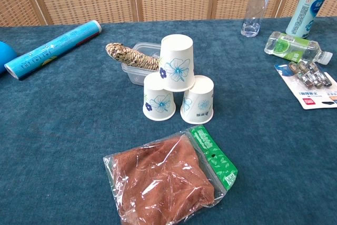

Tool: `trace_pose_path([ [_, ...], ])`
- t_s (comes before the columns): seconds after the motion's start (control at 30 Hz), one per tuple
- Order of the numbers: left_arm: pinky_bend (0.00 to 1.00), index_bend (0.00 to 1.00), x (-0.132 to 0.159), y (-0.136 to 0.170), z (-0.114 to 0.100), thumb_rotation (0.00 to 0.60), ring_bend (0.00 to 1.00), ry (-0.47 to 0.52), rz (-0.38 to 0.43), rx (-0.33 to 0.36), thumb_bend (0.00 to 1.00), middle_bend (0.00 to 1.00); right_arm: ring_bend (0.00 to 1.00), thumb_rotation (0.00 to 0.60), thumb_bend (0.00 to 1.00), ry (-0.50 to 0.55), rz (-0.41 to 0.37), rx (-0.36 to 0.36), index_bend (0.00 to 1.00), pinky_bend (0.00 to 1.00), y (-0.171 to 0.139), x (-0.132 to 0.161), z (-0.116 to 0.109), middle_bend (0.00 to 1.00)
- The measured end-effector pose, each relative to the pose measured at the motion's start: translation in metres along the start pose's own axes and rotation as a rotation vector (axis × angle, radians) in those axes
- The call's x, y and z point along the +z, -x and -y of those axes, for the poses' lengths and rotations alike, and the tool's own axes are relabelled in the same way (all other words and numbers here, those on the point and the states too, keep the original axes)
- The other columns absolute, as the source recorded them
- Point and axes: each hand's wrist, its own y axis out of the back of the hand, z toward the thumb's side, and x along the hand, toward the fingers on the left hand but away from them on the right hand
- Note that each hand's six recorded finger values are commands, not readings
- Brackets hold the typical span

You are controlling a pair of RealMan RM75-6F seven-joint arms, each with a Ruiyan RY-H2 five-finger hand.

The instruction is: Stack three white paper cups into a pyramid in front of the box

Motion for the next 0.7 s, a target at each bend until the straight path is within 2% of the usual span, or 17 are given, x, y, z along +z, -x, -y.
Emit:
trace_pose_path([
  [0.17,0.0,0.0,-0.032,0.046,0.009,0.6,0.0,-0.024,-0.055,0.005,0.32,0.0,0.2,0.6,0.0,-0.029,-0.023,0.004,0.09,0.34,-0.002,0.008,-0.001,0.21],
  [0.4,0.0,0.0,-0.051,0.098,0.034,0.6,0.0,-0.009,-0.142,0.034,0.32,0.0,0.08,0.6,0.0,-0.107,-0.036,0.042,0.07,0.18,-0.01,0.023,-0.004,0.15],
  [0.53,0.0,0.0,-0.058,0.115,0.052,0.6,0.0,0.015,-0.176,0.024,0.32,0.0,0.02,0.6,0.0,-0.148,-0.041,0.066,0.04,0.1,-0.015,0.032,-0.006,0.1],
  [0.7,0.0,0.0,-0.071,0.123,0.069,0.6,0.0,0.053,-0.221,-0.008,0.32,0.0,0.01,0.6,0.0,-0.198,-0.05,0.089,0.03,0.09,-0.019,0.041,-0.005,0.09],
])
